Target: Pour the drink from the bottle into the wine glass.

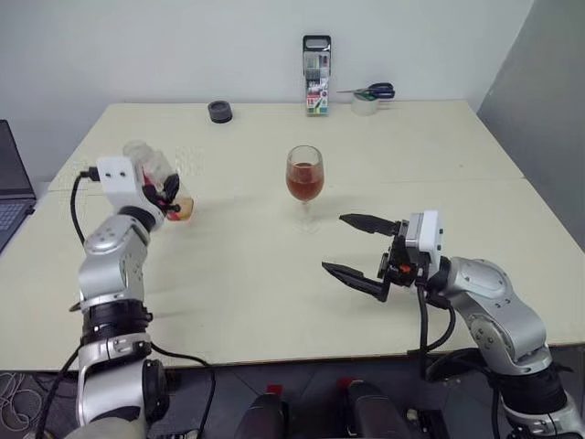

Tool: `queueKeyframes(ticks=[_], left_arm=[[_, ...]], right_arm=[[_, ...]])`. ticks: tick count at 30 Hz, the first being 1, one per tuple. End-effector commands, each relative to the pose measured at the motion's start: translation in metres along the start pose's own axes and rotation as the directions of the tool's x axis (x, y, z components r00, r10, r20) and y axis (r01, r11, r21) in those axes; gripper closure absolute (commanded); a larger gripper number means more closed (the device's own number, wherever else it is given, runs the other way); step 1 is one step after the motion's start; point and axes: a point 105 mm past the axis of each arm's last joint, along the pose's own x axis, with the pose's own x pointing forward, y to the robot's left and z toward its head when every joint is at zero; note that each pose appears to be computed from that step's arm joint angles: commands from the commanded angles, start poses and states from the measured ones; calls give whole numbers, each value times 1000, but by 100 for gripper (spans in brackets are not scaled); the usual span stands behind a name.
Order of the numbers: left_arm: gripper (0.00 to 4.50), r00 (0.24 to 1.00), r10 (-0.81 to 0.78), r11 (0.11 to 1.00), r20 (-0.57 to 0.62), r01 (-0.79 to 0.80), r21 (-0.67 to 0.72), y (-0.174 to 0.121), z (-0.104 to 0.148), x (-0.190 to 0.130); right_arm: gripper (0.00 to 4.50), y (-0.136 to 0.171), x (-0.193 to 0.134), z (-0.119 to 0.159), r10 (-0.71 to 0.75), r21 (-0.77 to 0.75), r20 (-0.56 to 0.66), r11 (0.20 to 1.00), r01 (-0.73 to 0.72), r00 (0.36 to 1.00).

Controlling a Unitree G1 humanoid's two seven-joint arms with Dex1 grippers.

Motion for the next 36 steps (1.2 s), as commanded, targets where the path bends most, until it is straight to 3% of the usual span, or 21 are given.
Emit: queueKeyframes(ticks=[1,17,25,29,32,36], left_arm=[[271,996,-6,1000,91,7,-12,1,19,-1],[271,1000,1,1000,-6,-1,12,4,-15,4],[9,1000,-1,1000,-3,1,17,0,-14,4],[2,1000,6,1000,-24,-5,29,2,-21,-6],[2,999,18,1000,-44,-18,22,6,-27,-21],[2,997,39,999,-73,-36,36,9,-33,-49]], right_arm=[[0,-1,2,9,-4,-39,30,999,5,1000],[0,-12,8,11,-79,-3,45,997,79,996],[0,-10,6,9,-94,2,30,996,94,995],[0,-10,0,-2,-154,35,-1,987,154,988],[0,-19,-17,-29,-331,55,-126,939,340,935],[0,-36,-53,-62,-600,104,-285,756,647,747]])
